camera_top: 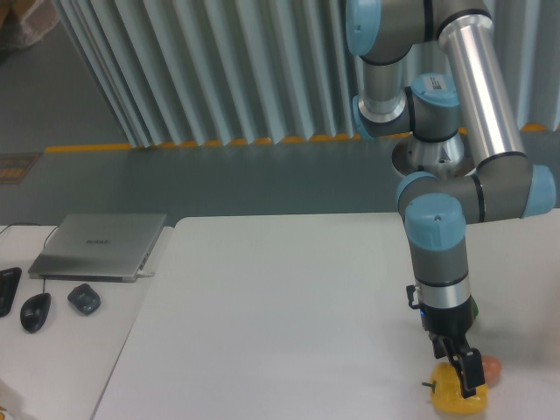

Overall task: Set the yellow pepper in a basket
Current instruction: 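Move the gripper past the green pepper down onto the yellow pepper, then close the gripper on the yellow pepper's stem end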

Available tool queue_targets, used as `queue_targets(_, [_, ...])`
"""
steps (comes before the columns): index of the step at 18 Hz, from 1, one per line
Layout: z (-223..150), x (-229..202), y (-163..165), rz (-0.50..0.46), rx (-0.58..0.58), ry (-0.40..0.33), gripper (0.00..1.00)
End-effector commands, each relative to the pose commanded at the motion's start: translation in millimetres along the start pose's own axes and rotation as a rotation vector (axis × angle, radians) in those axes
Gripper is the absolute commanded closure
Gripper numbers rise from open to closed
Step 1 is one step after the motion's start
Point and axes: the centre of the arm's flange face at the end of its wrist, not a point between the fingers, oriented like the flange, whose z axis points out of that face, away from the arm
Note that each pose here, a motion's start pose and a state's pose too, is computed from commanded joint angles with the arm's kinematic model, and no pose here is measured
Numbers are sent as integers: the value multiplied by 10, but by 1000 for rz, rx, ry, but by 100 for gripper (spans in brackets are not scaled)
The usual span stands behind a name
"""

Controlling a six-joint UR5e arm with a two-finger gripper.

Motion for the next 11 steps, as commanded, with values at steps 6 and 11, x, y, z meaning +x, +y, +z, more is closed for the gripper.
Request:
queue_targets(6, [76,29,-8,5,-4,15,0])
queue_targets(11, [169,36,-7,9,-51,14,0])
